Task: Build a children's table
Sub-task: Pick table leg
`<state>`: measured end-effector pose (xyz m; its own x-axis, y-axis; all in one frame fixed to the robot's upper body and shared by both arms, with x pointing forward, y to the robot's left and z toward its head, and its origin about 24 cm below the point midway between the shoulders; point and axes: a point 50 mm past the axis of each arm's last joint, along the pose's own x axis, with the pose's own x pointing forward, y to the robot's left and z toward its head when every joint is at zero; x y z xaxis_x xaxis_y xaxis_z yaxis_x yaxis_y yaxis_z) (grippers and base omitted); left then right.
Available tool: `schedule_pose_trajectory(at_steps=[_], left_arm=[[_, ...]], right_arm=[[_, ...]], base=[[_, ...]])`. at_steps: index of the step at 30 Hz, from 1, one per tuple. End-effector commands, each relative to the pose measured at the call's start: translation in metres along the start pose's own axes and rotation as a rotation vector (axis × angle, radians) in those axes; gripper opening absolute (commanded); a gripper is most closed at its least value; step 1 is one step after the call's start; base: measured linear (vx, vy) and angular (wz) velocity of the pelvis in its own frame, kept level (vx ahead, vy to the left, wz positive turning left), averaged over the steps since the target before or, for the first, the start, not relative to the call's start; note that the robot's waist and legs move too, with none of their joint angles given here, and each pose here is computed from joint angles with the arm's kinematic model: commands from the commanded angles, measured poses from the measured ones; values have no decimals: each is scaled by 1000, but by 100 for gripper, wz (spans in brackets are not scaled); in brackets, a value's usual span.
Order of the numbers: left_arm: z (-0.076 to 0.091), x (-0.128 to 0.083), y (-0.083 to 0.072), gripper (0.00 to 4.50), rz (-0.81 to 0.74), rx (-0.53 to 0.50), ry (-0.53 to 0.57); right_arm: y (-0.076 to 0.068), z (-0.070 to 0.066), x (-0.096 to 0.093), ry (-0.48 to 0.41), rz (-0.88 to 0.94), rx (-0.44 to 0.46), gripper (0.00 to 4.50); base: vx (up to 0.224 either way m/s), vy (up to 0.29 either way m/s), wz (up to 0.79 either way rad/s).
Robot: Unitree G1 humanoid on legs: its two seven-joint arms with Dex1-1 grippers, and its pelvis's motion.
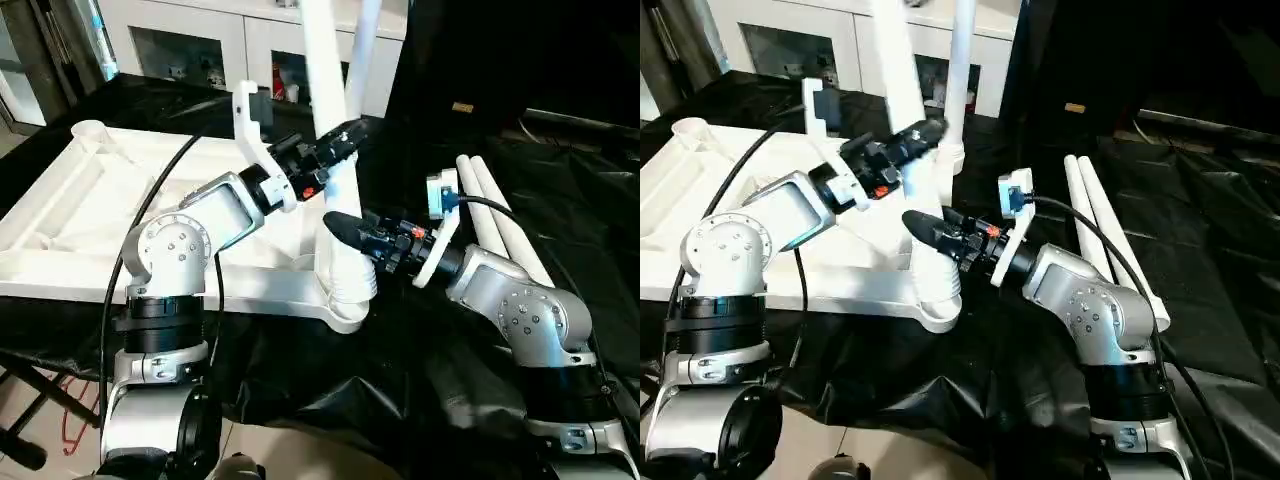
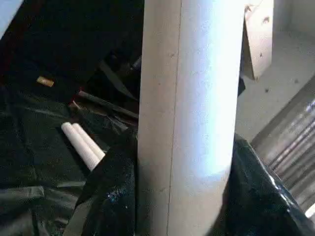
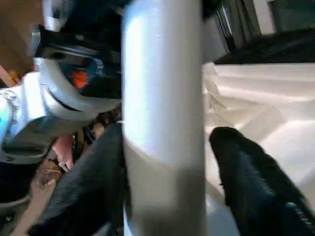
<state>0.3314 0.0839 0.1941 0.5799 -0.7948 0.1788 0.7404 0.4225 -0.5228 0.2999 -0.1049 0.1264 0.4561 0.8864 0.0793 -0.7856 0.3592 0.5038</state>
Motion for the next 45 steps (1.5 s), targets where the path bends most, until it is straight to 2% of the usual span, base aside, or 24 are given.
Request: schedule_pose_trajectory(at_steps=[1, 4, 6, 8, 10, 14, 18, 20, 26, 30, 41, 42, 45], left_arm=[[-1, 5, -11, 186, -59, 63, 28], [-2, 5, -11, 186, -60, 121, 62], [-2, 6, -11, 185, -63, 148, 70], [-1, 6, -11, 185, -63, 176, 82], [-1, 6, -10, 185, -60, 188, 90], [0, 6, -10, 185, -71, 203, 97], [-1, 6, -12, 185, -103, 236, 124], [-3, 6, -12, 185, -111, 247, 141], [-3, 8, -14, 185, -151, 231, 159], [-2, 9, -17, 185, -186, 232, 163], [-4, 8, -22, 185, -252, 223, 172], [-4, 8, -23, 185, -255, 220, 172], [-4, 8, -24, 185, -267, 218, 175]], right_arm=[[-5, 2, -3, 37, -43, 29, 333], [-4, 11, -1, 42, -70, -2, 353], [-7, 17, 0, 12, -102, 36, 371], [-12, 21, -1, 103, -221, -158, 374], [-11, 23, 0, 85, -198, -146, 374], [-13, 23, 1, 131, -210, -176, 374], [-12, 15, 1, 200, -158, -177, 374], [-7, 13, 2, 206, -106, -177, 374], [2, 7, 0, 266, 14, -182, 374], [1, 2, -4, 320, 37, -161, 374], [-3, -2, -6, 321, 56, -105, 374], [-3, -3, -5, 322, 58, -103, 342], [-3, -4, -5, 320, 65, -95, 327]], base=[[0, 0, 0], [0, 0, 0], [0, 0, 0], [0, 0, 0], [0, 0, 0], [0, 0, 0], [0, 0, 0], [0, 0, 0], [0, 0, 0], [0, 0, 0], [0, 0, 0], [0, 0, 0], [0, 0, 0]])
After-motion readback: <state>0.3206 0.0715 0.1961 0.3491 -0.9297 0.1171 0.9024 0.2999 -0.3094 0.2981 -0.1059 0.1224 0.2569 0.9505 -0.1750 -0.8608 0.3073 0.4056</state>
